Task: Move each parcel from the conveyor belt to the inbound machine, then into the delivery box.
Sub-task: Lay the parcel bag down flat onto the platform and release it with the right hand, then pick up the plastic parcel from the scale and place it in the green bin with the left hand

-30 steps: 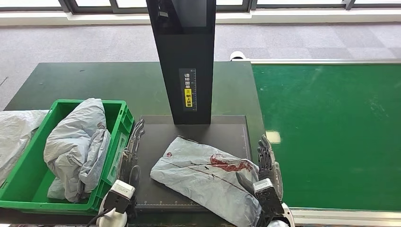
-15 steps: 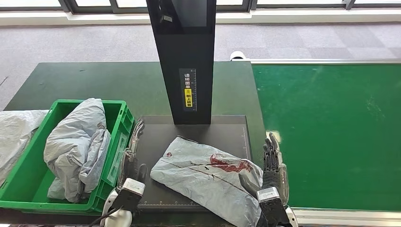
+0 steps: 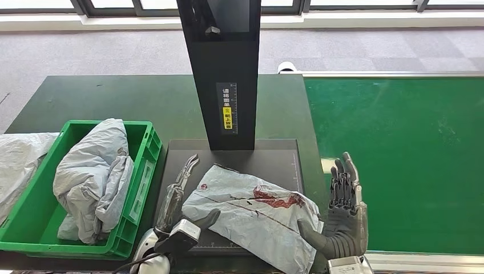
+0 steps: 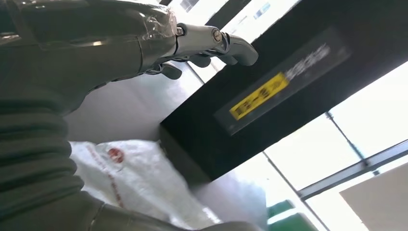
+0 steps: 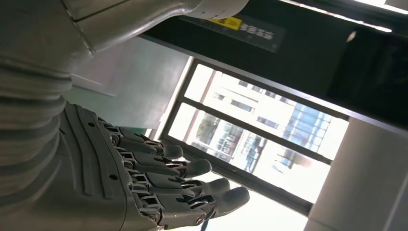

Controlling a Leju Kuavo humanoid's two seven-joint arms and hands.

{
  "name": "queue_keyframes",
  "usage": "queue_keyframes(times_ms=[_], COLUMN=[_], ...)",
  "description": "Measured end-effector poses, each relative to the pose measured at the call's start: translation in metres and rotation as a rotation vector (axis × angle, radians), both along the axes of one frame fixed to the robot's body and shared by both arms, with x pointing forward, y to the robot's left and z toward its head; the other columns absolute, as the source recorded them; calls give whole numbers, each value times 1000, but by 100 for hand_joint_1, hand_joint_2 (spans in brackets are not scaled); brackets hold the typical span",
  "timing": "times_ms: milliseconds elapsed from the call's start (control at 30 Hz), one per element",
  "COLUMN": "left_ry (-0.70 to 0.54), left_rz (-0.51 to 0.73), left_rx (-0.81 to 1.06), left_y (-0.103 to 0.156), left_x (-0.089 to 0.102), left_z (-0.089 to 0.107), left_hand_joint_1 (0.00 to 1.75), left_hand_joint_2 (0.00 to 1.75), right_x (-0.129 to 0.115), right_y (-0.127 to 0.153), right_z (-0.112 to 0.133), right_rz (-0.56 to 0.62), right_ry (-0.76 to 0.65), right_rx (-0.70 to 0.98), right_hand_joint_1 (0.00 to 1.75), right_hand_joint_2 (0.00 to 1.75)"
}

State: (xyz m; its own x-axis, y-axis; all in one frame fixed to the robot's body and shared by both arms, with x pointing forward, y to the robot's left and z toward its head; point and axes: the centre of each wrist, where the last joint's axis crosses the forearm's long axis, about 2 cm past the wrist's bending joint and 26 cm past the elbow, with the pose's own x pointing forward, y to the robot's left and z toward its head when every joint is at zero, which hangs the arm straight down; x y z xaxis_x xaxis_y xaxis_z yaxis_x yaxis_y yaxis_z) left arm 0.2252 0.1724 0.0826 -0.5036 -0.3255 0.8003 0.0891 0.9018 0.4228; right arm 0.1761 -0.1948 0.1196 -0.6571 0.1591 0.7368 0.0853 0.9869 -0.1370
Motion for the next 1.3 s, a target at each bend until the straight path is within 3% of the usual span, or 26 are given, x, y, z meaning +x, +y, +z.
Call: queue_keyframes(times_ms=[633, 1033, 1300], left_ry=[82, 279, 363], left_rz=[-59, -258, -391], left_rx=[111, 340, 395], left_y=[-6, -41, -57], left_x=[5, 5, 14], left_z=[-19, -67, -74], left_hand_joint_1=[0, 0, 2], left_hand_joint_2=[175, 175, 175], right_x=[2, 15, 12], right_y=[1, 3, 2], right_z=[17, 23, 19], right_rz=[71, 150, 158], right_ry=[-77, -90, -71], right_rx=[21, 39, 23], right_hand_joint_1=[0, 0, 0], right_hand_joint_2=[175, 175, 175])
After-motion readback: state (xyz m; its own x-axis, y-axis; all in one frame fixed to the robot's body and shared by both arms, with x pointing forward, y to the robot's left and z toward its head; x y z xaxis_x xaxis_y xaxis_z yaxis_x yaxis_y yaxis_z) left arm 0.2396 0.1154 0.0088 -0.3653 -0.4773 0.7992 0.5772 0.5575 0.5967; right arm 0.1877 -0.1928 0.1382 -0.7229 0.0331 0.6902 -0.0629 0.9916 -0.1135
